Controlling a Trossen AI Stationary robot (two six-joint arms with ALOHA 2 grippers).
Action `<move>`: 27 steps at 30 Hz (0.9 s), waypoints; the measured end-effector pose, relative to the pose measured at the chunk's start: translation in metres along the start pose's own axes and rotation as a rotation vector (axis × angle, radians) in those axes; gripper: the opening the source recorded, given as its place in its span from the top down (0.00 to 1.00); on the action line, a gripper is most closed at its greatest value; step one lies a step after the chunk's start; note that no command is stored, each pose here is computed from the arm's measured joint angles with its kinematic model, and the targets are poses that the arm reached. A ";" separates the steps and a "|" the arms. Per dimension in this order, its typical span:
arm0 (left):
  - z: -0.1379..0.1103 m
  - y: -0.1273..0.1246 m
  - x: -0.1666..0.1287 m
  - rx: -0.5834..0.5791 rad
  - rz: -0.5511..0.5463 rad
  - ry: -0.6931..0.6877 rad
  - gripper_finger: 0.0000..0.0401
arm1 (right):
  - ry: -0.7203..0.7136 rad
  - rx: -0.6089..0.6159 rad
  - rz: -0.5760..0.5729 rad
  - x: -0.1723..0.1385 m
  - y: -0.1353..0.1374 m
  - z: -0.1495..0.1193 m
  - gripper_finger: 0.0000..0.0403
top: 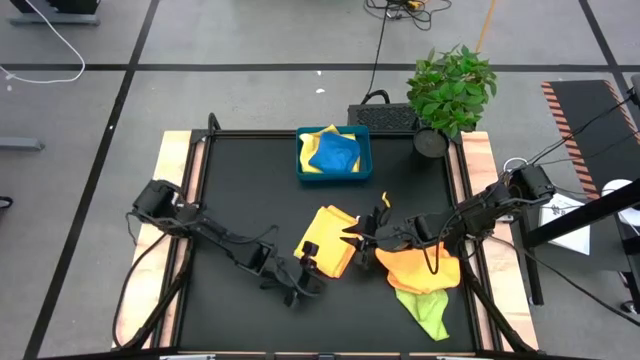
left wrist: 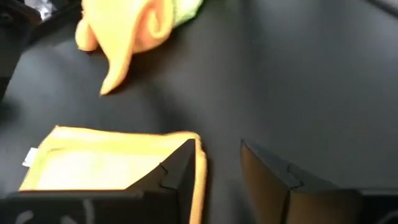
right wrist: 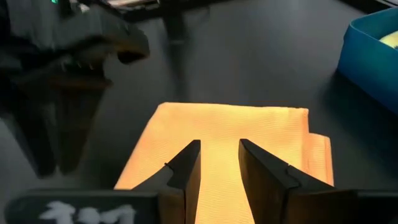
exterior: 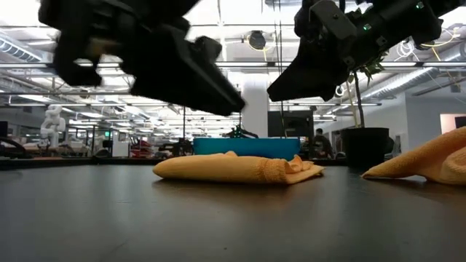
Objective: Fold microfiber towels
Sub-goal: Stack the left orange microfiber towel on top of the blue microfiber towel in the bin
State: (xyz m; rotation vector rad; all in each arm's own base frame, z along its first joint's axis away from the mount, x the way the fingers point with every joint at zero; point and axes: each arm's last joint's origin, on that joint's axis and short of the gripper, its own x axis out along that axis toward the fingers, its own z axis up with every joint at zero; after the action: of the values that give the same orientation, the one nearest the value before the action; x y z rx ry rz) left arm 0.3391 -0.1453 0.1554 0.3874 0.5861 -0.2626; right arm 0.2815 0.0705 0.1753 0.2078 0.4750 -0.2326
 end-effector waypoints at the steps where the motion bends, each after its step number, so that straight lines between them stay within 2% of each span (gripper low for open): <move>1: 0.000 0.000 0.004 0.003 0.014 0.012 0.65 | -0.008 0.004 0.005 0.000 0.000 -0.001 0.75; 5: -0.005 -0.001 0.016 0.037 0.082 0.100 0.49 | -0.029 0.016 0.018 -0.001 -0.002 -0.007 0.75; 9: -0.009 -0.004 0.027 0.071 0.076 0.168 0.33 | -0.049 0.040 0.028 -0.003 -0.007 -0.015 0.75; 11: -0.016 -0.007 0.033 0.085 0.079 0.214 0.27 | -0.055 0.049 0.031 -0.003 -0.009 -0.019 0.75; 14: -0.014 -0.009 0.042 0.090 0.138 0.208 0.22 | -0.069 0.055 0.037 -0.005 -0.011 -0.024 0.75; 18: -0.014 -0.010 0.049 0.129 0.220 0.228 0.23 | -0.076 0.054 0.040 -0.006 -0.013 -0.027 0.75; 27: -0.019 -0.007 0.058 0.188 0.206 0.257 0.41 | -0.039 -0.015 0.055 -0.005 -0.014 -0.030 0.75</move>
State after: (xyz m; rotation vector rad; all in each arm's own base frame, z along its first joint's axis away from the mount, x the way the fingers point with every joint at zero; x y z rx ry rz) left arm 0.3740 -0.1513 0.1056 0.6657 0.7696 -0.0693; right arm 0.2605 0.0661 0.1496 0.2006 0.4321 -0.1790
